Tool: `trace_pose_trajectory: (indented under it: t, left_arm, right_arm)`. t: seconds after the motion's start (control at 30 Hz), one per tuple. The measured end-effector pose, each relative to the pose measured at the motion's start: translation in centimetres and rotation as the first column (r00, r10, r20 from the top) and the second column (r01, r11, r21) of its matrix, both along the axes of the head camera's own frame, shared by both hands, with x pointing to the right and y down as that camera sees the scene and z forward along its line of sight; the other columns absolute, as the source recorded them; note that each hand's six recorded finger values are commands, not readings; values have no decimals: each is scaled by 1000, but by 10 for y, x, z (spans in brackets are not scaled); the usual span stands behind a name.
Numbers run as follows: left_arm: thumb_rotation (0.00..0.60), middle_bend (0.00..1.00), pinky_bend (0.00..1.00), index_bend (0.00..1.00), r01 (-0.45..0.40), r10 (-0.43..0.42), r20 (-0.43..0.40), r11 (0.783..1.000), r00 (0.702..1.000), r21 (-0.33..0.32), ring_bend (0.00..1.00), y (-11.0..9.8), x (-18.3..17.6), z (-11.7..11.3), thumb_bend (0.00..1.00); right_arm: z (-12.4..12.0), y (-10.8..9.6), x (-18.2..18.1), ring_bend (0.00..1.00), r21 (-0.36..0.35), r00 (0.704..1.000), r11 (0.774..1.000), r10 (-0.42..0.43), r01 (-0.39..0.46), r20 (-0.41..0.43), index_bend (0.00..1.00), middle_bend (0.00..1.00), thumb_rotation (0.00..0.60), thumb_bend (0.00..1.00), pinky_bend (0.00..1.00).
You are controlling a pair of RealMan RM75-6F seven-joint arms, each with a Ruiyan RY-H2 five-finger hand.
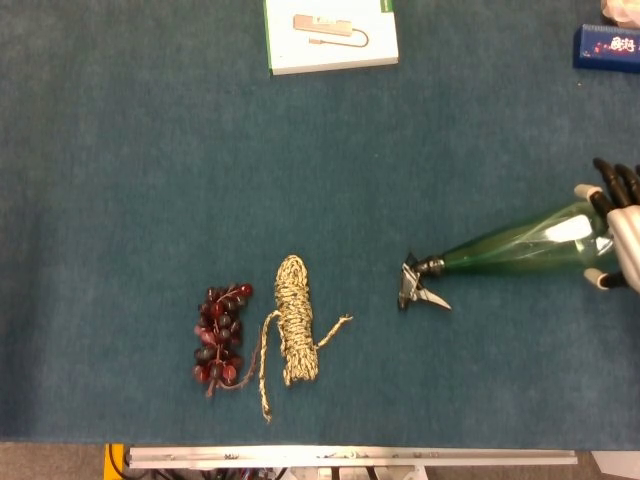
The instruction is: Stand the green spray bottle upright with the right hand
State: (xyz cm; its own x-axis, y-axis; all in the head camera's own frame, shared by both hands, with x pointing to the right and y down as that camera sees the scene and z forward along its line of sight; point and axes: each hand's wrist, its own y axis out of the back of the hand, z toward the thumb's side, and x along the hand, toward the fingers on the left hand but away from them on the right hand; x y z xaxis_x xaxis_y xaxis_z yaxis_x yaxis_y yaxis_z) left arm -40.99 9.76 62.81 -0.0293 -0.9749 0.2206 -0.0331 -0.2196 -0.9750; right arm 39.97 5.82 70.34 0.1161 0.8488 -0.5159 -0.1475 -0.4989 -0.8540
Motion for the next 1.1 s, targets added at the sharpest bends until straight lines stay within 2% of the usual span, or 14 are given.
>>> trace_pose_trajectory:
  t: [0.27,0.57,0.7,1.1]
  left_arm:
    - [600,0,336,0,0,0,0,1000,1000,0,0,0,0,0,904]
    - [600,0,336,0,0,0,0,1000,1000,0,0,0,0,0,904]
    - [600,0,336,0,0,0,0,1000,1000,0,0,0,0,0,904]
    - [600,0,336,0,0,0,0,1000,1000,0,0,0,0,0,903]
  right_arm:
    - [-2,-8,9,0,25,999,1000,18,-17,-28,219,0,600,0,42]
    - [-12,-1,-7,0,-29,1000,1000,-6,7,16,219,0,600,0,42]
    - [-15,2,-22,0,-66,999,997,-47,49,28,219,0,600,0,42]
    - [-3,-7,-63,0,-139,981,973,-192,184,-41,219,19,600,0,42]
